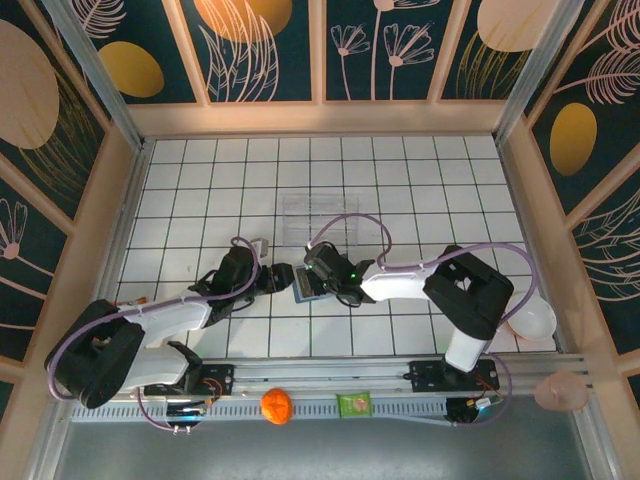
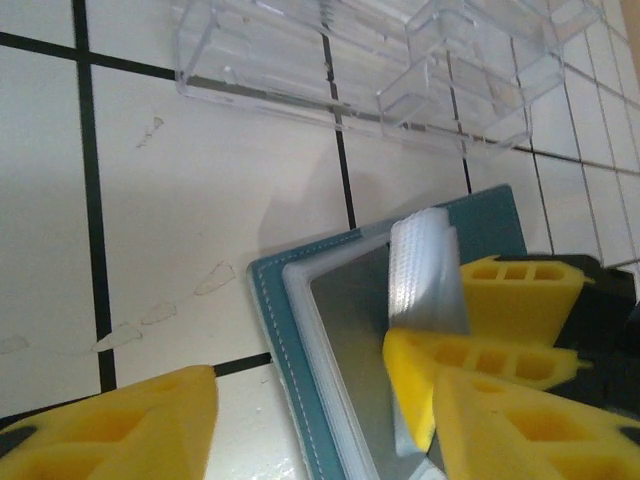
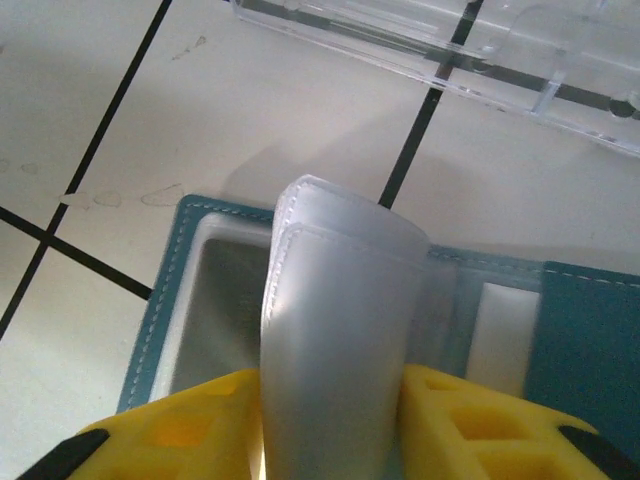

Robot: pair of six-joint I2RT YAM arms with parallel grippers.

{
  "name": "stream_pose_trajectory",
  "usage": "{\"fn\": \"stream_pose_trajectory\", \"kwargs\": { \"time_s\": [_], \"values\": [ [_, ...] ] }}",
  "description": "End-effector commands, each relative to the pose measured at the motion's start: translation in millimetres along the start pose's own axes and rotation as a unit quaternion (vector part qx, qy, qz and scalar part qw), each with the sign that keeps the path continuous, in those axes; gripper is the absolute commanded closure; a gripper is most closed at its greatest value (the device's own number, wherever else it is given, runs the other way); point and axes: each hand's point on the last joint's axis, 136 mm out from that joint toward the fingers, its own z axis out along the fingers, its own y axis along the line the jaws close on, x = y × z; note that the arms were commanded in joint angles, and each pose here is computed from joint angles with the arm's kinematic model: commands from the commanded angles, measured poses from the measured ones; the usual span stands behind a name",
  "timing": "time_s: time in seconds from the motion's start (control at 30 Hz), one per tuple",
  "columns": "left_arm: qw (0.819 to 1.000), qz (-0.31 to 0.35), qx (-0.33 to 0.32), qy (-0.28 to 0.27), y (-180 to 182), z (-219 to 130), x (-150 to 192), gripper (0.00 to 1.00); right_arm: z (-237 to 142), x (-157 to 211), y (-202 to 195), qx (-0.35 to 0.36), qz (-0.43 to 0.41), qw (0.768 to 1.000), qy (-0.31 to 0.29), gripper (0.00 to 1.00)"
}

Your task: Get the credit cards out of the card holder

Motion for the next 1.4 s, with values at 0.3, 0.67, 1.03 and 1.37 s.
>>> {"fn": "stream_pose_trajectory", "kwargs": {
  "time_s": [0.3, 0.67, 1.03, 1.37],
  "values": [
    [0.996, 0.042, 0.069, 0.045, -48.5, 17.9, 8.4, 0.79, -8.0, 19.7, -11.6, -0.002, 0.029, 0.999, 0.026, 0.77],
    [0.989, 0.044, 0.022, 0.138, -21.6, 35.2, 51.7, 1.0, -11.1, 18.4, -16.8, 0.011, 0.043, 0.999, 0.021, 0.74],
    [0.987, 0.064, -0.006, 0.15, -7.0, 40.6, 57.6, 1.0, -29.9, 21.4, -61.7, 0.09, 0.084, 0.992, 0.002, 0.53],
    [0.99, 0.082, -0.012, 0.11, -11.4, 39.2, 39.5, 1.0, -62.8, 21.3, -109.9, 0.147, 0.122, 0.981, -0.022, 0.44]
  ]
}}
